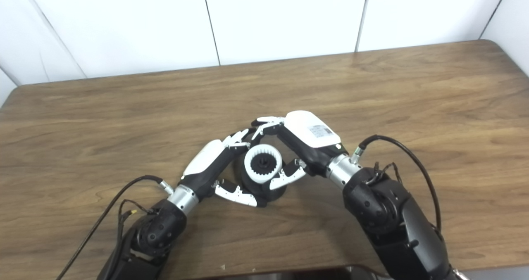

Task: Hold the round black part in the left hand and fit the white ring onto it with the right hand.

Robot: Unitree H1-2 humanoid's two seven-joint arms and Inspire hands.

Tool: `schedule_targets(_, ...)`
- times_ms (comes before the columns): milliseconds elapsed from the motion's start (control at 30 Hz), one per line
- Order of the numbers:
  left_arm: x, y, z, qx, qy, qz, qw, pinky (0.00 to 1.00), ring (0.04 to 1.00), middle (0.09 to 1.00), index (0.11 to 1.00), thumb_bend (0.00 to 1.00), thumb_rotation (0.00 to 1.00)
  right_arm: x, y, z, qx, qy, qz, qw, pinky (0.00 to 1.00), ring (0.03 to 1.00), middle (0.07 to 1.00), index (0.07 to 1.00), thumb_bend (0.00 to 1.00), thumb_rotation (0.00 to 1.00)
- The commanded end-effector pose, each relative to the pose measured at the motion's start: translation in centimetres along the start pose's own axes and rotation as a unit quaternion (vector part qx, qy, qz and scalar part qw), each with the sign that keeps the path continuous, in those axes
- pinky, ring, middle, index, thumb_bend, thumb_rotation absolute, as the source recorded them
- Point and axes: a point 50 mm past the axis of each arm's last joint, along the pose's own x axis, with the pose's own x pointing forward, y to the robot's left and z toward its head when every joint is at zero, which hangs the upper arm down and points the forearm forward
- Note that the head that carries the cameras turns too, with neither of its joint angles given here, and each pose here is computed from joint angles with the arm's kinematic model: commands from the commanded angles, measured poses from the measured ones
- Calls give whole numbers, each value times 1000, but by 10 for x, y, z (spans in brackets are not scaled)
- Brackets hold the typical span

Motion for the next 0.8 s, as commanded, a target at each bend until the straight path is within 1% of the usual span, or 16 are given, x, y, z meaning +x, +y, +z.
schedule_targets(0, 8, 15, 12, 5, -22, 22, 1000, 1000, 1000, 1000, 617, 973, 356, -1, -10, 7, -18, -13, 0, 1000, 805, 864, 899, 768, 918, 432)
schedule_targets(100, 8, 15, 12, 5, -24, 21, 999, 1000, 1000, 1000, 617, 972, 371, -2, -10, 7, -23, -5, 11, 1000, 808, 873, 912, 796, 969, 481)
schedule_targets(233, 8, 15, 12, 5, -23, 20, 1000, 1000, 1000, 1000, 618, 973, 377, -2, -10, 7, -24, 0, 18, 1000, 817, 880, 921, 818, 998, 501)
schedule_targets(367, 8, 16, 13, 5, -23, 20, 1000, 1000, 1000, 1000, 618, 972, 379, -3, -10, 6, -25, 1, 20, 999, 815, 878, 920, 827, 1000, 510)
schedule_targets(567, 8, 15, 12, 3, -23, 21, 1000, 1000, 1000, 1000, 616, 974, 378, -3, -10, 5, -16, 0, 13, 1000, 806, 871, 914, 839, 1000, 495)
schedule_targets(667, 8, 15, 12, 1, -23, 22, 999, 1000, 1000, 1000, 614, 978, 366, -5, -11, 3, 39, 1, -3, 999, 796, 860, 899, 846, 1000, 485)
schedule_targets(767, 8, 16, 12, 2, -21, 23, 1000, 1000, 1000, 1000, 616, 972, 333, -7, -12, -1, 85, -1, -14, 996, 741, 849, 899, 868, 985, 519)
